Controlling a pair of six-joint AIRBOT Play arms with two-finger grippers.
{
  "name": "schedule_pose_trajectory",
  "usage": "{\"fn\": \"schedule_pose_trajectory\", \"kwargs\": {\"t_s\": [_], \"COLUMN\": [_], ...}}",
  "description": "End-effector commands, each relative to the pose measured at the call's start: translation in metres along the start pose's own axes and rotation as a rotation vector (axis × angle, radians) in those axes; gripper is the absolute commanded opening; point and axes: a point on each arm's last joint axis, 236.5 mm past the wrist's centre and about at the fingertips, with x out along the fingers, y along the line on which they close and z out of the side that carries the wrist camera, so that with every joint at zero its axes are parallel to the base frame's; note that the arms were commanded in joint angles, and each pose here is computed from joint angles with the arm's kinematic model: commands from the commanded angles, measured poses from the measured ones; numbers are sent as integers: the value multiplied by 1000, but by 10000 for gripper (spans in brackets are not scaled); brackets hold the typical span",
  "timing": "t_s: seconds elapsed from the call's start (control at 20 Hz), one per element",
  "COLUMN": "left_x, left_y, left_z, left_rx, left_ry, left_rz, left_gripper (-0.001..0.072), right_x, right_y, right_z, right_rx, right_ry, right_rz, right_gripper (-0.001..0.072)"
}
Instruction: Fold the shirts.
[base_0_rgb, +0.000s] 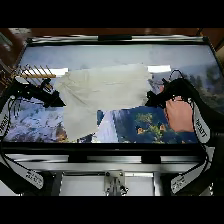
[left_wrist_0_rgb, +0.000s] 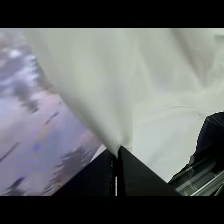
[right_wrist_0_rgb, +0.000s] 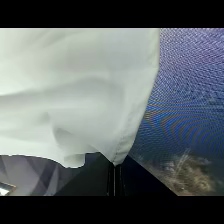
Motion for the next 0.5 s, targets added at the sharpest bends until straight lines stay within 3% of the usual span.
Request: {"fn": "schedule_pose_trajectory", "kwargs": {"t_s": [0.0,0.2,0.45], "left_x": [-1,-16,-91], "left_y": [-1,-15,-108], "left_z": [0,8,38], "left_rx": [2,79,299], "left_ry": [0,-45,-276], "left_rz": [0,-7,-128], "left_gripper": [29,28,28], "right_x": [-6,-40,-102], "right_y": [3,8,37], "right_z": [0,9,1], "right_rx": [-24,-52,-158], "right_ry": [-7,-79,-162], "right_rz": [5,8,44], "right_gripper": [42,41,40]}}
